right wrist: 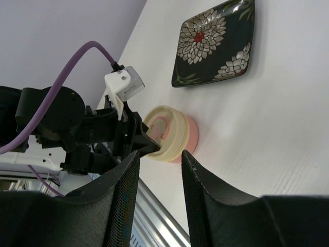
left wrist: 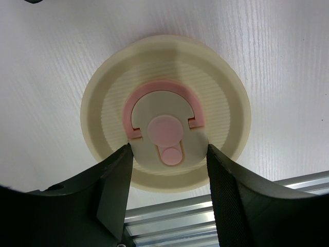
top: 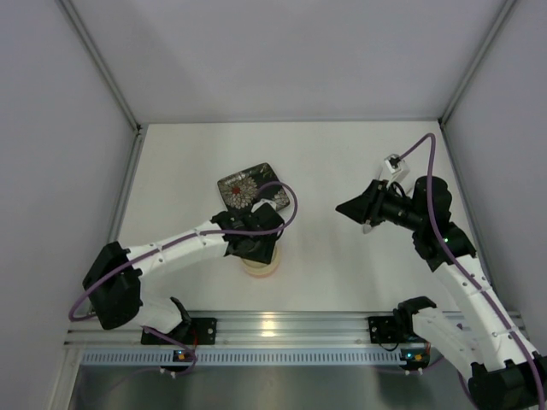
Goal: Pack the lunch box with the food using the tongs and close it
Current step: Close the box lid on the packing box.
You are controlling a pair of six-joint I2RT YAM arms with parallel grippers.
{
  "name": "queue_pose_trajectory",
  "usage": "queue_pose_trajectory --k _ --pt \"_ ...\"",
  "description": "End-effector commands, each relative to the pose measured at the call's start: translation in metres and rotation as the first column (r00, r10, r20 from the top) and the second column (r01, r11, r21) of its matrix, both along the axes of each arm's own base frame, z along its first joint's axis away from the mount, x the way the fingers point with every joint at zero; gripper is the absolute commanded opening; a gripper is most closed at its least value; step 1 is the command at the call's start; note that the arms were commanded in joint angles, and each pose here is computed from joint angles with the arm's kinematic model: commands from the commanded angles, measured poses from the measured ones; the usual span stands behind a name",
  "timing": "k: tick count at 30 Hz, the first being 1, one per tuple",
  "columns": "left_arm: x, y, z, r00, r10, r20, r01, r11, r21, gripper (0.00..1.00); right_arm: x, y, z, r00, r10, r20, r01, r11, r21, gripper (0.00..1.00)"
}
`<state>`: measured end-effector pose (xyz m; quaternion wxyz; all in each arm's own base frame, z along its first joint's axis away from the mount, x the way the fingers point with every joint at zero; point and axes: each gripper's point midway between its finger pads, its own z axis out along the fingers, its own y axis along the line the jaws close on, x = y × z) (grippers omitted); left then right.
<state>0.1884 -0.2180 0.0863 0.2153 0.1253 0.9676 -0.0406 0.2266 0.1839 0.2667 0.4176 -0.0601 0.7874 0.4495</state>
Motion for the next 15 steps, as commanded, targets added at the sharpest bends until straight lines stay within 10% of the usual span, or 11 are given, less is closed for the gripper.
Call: queue_pose_trajectory --k 1,15 --pt "0.002 -0.005 0.007 1.0 -0.001 0.012 0.001 1.0 -0.008 0.46 0.001 -0.001 0.009 0.999 0.005 0.05 -0.005 1.0 0.003 0.37" --pt "-0.004 0.003 -0.018 1.0 0.022 -0.017 -0.022 1.0 0.021 0.49 0.001 -0.001 0.005 0.999 0.011 0.044 -0.011 1.0 -0.006 0.38"
